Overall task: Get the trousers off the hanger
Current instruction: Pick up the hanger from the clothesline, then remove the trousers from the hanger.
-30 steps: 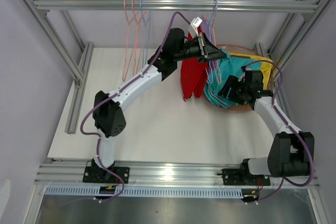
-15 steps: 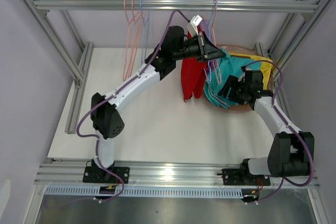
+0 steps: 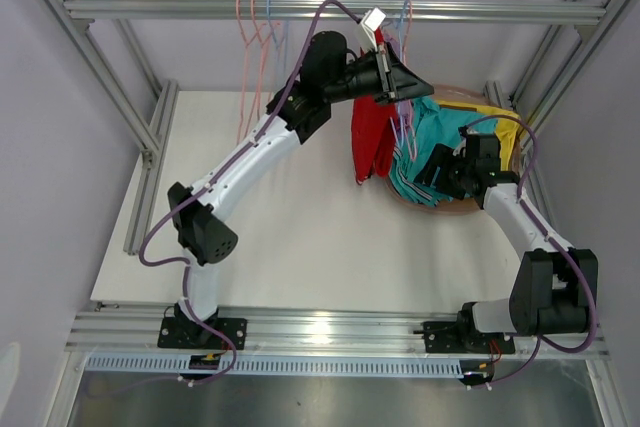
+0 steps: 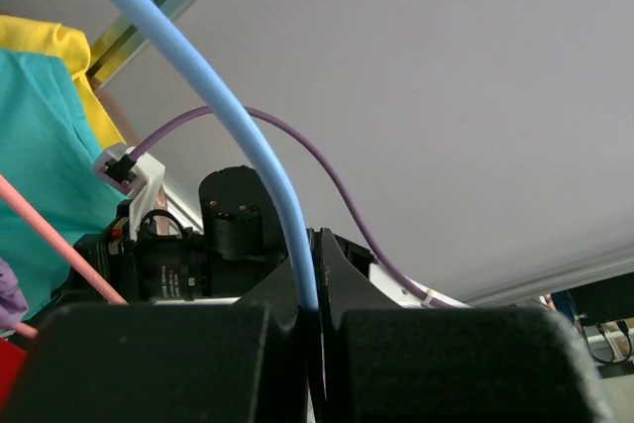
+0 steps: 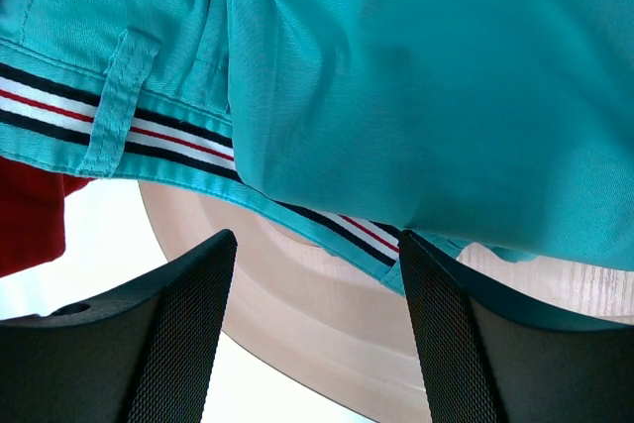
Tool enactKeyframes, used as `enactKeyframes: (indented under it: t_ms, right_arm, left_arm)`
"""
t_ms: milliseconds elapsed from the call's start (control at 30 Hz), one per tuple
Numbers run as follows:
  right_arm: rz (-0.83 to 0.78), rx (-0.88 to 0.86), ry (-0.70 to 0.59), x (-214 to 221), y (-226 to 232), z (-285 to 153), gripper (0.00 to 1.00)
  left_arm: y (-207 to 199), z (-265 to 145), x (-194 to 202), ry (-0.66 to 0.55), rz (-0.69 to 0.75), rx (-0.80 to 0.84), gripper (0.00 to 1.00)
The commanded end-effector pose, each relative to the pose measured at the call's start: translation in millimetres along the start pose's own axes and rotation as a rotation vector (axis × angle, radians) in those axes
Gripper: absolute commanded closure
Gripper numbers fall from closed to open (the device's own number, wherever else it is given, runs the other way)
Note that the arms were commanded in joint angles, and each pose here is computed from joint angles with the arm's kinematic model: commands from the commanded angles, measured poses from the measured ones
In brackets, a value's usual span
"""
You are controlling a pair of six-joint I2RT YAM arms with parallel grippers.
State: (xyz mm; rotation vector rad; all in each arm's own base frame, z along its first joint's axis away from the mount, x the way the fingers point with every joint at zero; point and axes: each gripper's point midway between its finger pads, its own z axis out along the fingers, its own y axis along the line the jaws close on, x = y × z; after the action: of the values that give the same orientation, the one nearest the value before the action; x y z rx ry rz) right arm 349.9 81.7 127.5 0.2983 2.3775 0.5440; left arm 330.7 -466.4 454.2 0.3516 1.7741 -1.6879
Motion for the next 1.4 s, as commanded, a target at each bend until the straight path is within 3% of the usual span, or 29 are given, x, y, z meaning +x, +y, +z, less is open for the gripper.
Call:
enactKeyframes:
  t_ms: [0, 333, 400, 500, 733, 1233, 1367]
  right_arm:
    - [0.003, -0.022, -0.021, -7, 4, 0, 0.28]
    - [-0.014, -0.034, -0.037, -12, 9, -7, 0.28]
    - [-0.019, -0.036, -0.041, -13, 12, -11, 0.28]
    - [-0.022, -0.034, -0.047, -13, 13, -16, 0.28]
    - [-0.044, -0.04, -0.071, -18, 23, -28, 0.27]
    - [-0.147, -0.094, -0.256, -47, 57, -94, 0.23]
    - [-0.233, -0.176, -0.333, -49, 88, -116, 0.23]
  left_arm:
    - [-98, -33, -61, -0.217, 0.338, 0.22, 1.0]
    - [-88, -68, -59, -0.283, 0.429, 0.081, 0.99]
    - [-66, -71, -52, -0.272, 0.407, 0.001, 1.0]
    - [-74, -88, -56, -0.318, 0.426, -0.018, 1.0]
    - [-49, -110, -35, -0.321, 0.384, -0.109, 0.99]
    - [4, -174, -4, -0.457, 0.318, -0.312, 1.0]
    - [8, -193, -8, -0.509, 0.294, -0.383, 1.0]
